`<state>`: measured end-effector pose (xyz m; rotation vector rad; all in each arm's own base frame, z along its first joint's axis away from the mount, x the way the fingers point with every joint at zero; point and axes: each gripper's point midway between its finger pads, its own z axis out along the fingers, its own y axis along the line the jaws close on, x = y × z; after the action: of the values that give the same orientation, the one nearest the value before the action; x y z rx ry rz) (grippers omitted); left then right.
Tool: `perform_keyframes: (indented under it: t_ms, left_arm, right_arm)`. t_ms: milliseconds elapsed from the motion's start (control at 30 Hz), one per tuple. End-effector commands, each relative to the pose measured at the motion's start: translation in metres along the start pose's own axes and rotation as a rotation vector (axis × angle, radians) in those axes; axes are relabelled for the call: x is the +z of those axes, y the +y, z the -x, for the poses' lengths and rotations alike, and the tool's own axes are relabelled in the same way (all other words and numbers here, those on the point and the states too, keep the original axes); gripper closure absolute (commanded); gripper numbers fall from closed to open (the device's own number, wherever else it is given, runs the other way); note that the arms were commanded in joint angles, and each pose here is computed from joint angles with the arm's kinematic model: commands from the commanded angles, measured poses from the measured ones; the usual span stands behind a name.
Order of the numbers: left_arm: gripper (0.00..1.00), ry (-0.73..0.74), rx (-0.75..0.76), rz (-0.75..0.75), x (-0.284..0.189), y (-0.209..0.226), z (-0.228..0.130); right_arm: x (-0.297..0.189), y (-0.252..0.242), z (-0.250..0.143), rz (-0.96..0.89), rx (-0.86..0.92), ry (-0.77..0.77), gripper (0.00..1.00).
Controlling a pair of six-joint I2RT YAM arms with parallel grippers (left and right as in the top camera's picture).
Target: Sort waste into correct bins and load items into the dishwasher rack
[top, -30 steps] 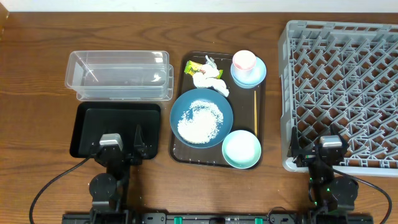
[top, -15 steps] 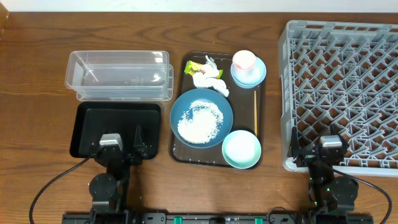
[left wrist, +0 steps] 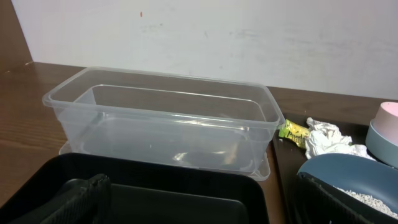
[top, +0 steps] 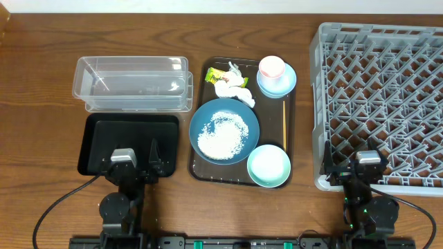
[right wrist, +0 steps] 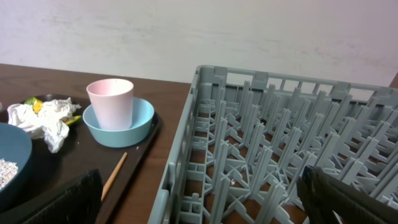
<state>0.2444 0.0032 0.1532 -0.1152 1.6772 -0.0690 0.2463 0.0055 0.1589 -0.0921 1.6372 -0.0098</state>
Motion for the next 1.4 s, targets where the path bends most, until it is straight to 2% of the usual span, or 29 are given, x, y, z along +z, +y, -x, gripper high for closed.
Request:
perform_keyframes:
  t_ms: [0, 1200, 1267, 1367]
  left_arm:
    - [0.06, 0.045, 0.015, 0.013, 0.001, 0.003, -0.016]
    - [0.06, 0.041, 0.007, 0.004, 0.001, 0.001, -0.016]
    - [0.06, 0.051, -0.100, -0.077, 0.001, -0.013, -0.016]
    - [0.06, 0.132, -0.412, -0.340, -0.010, -0.060, -0.016]
  right_arm:
    - [0.000, -0.002, -0.001, -0.007, 0.013, 0.001, 0.01]
    - [0.000, -0.002, -0.001, -0.007, 0.013, 0.001, 0.01]
    - [0.000, -0.002, -0.001, -0.007, 0.013, 0.001, 0.01]
    - [0.000, -0.002, -0.001, -0.007, 0.013, 0.001, 0.01]
